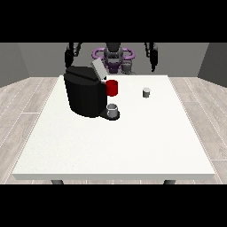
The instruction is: Insert the coffee pod into the coffee machine and close the lid
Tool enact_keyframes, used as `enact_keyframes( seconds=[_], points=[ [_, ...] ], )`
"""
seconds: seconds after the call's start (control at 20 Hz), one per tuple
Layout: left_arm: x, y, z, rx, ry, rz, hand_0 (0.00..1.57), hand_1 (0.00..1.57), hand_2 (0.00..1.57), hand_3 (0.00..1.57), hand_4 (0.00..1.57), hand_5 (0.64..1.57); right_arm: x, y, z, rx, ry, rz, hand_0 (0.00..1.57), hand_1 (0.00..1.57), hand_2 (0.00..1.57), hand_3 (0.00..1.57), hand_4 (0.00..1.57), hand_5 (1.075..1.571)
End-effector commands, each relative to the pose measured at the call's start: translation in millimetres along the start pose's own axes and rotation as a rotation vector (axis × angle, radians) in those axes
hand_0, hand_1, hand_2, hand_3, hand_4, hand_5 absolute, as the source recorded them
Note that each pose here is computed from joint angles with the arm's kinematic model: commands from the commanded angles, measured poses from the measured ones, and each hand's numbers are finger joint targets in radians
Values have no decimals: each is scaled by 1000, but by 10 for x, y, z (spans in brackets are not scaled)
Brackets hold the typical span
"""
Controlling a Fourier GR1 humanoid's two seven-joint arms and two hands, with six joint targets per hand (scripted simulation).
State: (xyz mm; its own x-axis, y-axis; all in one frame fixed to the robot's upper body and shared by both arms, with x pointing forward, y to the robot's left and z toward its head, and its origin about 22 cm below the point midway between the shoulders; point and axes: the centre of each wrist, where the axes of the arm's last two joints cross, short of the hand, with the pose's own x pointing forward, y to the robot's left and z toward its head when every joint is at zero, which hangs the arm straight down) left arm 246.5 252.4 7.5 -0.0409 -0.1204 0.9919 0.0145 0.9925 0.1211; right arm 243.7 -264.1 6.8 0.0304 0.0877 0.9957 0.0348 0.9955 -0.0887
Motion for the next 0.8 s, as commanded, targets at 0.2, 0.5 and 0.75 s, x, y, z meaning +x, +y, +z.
enact_keyframes(
  seconds=[0.2, 0.5, 0.75],
  points=[
    [-6, 285, 129, -204, -11, -233, 0, 0, 0, 0, 0, 1571, -180, 90, 152, 39, 54, -15, 0, 0, 0, 0, 0, 1571],
    [258, 752, -212, -227, -24, -492, 0, 0, 0, 0, 0, 1571, -27, 327, -28, -89, -100, 134, 0, 0, 0, 0, 0, 1571],
    [452, 861, -600, -168, 24, -588, 0, 0, 0, 0, 0, 1571, 356, 390, -286, -50, -174, 135, 0, 0, 0, 0, 0, 1571]
  ],
)
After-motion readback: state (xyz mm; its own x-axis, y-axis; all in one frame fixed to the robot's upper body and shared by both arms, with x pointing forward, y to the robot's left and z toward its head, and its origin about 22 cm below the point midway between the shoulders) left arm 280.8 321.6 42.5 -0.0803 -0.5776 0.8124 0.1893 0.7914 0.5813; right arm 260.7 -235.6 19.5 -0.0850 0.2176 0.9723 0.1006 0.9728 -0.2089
